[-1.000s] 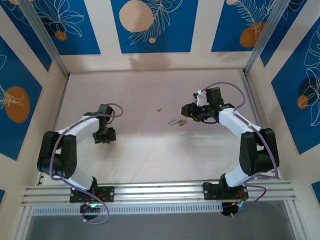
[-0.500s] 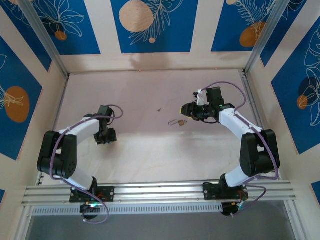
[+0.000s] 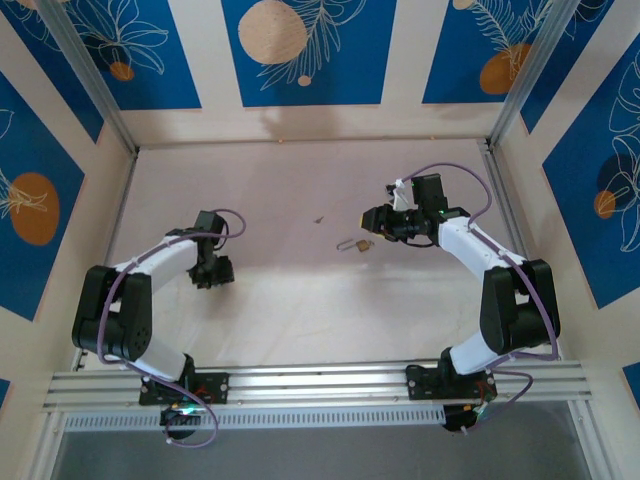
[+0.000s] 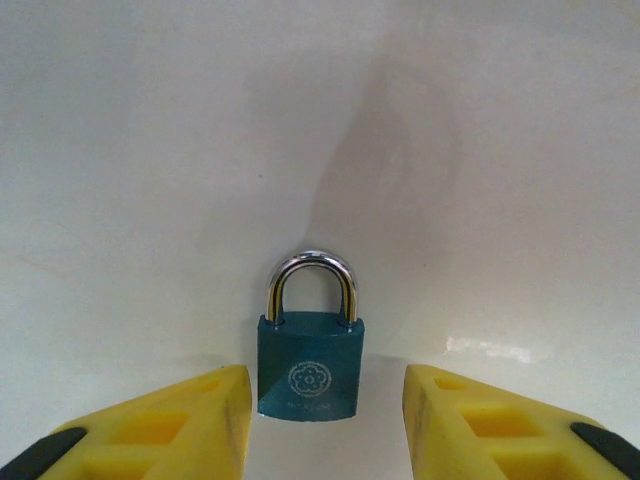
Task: Unlock with the key
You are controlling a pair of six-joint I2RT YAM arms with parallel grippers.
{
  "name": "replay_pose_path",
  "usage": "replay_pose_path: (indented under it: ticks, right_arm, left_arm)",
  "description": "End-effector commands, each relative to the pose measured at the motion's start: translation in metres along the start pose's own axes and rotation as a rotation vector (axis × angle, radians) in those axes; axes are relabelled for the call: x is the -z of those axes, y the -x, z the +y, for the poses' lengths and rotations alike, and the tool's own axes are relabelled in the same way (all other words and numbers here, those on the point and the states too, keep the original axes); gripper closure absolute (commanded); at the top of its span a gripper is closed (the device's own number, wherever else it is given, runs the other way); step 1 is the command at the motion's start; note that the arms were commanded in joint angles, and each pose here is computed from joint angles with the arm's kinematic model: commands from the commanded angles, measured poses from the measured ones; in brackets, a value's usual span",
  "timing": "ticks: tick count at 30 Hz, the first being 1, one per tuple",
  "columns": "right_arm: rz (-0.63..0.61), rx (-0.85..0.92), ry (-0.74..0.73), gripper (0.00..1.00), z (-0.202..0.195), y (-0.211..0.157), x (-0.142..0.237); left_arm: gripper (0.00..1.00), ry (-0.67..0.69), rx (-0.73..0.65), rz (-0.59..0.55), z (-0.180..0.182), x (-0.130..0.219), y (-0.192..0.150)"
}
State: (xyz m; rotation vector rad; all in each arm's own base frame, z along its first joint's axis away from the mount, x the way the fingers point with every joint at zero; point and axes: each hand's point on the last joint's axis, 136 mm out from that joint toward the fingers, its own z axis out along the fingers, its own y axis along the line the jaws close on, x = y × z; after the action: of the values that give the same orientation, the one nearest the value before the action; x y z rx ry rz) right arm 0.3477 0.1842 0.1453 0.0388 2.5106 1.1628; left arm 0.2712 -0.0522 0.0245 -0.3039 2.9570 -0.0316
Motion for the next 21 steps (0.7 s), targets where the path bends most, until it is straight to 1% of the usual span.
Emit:
replay_pose_path:
  ticks: [1, 6, 10, 17, 21]
  right_arm:
    - [0.007, 0.012, 0.031, 0.61, 0.008, -0.006, 0.004]
    - [0.001, 0.015, 0.031, 0.61, 0.008, -0.006, 0.004]
    - [0.001, 0.015, 0.031, 0.61, 0.007, -0.006, 0.004]
    - [0.001, 0.014, 0.04, 0.61, 0.009, -0.005, 0.004]
    - [0.002, 0.014, 0.041, 0.61, 0.008, -0.005, 0.003]
  left_arm:
    - [0.57, 0.06, -0.016, 0.037, 0.009, -0.006, -0.006]
    - [0.61, 0.061, -0.032, 0.058, 0.007, -0.011, -0.005]
    - [0.69, 0.067, -0.039, 0.061, 0.007, -0.011, -0.003]
    - [0.71, 0.079, -0.068, 0.032, 0.007, -0.001, 0.002]
    - [0.73, 0.055, -0.096, 0.005, -0.011, 0.009, 0.007]
